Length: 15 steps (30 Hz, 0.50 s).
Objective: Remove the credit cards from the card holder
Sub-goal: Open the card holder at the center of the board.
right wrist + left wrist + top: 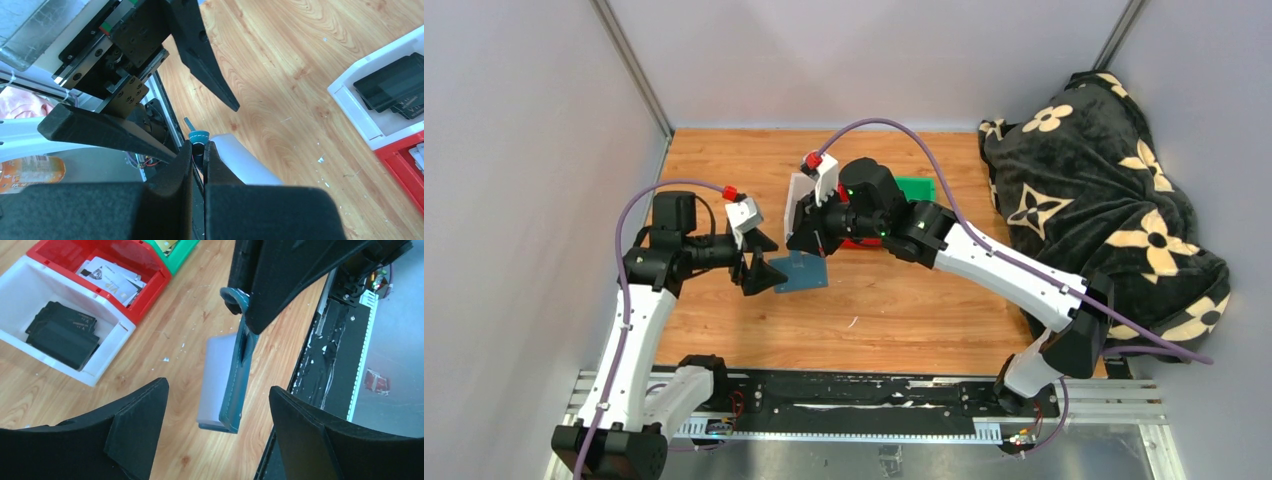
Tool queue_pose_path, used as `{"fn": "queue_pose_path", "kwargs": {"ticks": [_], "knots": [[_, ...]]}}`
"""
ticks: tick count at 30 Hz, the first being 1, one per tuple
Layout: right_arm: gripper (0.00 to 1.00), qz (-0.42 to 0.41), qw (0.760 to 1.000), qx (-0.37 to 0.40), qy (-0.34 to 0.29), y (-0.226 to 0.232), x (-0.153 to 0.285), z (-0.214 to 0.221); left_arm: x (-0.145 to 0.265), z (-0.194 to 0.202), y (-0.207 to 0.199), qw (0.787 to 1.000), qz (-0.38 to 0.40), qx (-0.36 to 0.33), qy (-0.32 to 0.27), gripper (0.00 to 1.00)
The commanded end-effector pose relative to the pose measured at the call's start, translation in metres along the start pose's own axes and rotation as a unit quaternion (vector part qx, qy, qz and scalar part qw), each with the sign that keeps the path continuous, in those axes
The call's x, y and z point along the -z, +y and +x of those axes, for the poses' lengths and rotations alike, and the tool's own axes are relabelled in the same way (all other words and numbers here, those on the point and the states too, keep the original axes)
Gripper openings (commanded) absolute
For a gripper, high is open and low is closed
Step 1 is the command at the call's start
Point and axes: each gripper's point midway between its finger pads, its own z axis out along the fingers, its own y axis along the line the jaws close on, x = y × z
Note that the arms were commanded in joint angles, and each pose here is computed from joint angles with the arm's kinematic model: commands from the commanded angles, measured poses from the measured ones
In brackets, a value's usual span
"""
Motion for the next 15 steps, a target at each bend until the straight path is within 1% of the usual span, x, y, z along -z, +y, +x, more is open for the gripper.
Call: {"fn": "queue_pose_path", "kwargs": {"ticks": [1,2,3,4,5,8,11,13,14,15], "knots": [[0.00,-0.045,0.998,0.012,-0.036,0.033,0.013,-0.027,0.003,-0.009,-0.008,0.999,0.010,-0.040,-0.014,0.79],[0.00,-0.048,0.998,0.012,-0.034,0.035,0.012,-0.026,0.003,-0.009,-0.013,0.999,0.021,-0.043,-0.020,0.72],[0.00,-0.050,0.998,0.012,-0.034,0.037,0.010,-0.027,0.002,-0.009,-0.018,0.998,0.033,-0.045,-0.028,0.60],[0.00,-0.053,0.998,0.012,-0.036,0.040,0.010,-0.028,0.002,-0.010,-0.024,0.997,0.044,-0.046,-0.034,0.52],[0.00,-0.056,0.998,0.011,-0.038,0.042,0.011,-0.031,0.002,-0.010,-0.028,0.997,0.051,-0.046,-0.038,0.46],[0.00,-0.062,0.997,0.009,-0.042,0.046,0.012,-0.034,0.002,-0.006,-0.033,0.997,0.054,-0.047,-0.039,0.32],[0.01,-0.060,0.997,0.006,-0.044,0.047,0.015,-0.037,0.004,-0.005,-0.035,0.996,0.048,-0.058,-0.040,0.12],[0.31,-0.050,0.998,-0.002,-0.039,0.043,0.018,-0.035,0.007,-0.010,-0.033,0.995,0.037,-0.083,-0.041,0.00],[0.44,-0.042,0.998,-0.009,-0.037,0.040,0.020,-0.034,0.010,-0.013,-0.032,0.993,0.028,-0.108,-0.043,0.00],[0.54,-0.033,0.999,-0.018,-0.037,0.036,0.023,-0.033,0.013,-0.018,-0.030,0.989,0.018,-0.138,-0.045,0.00]]}}
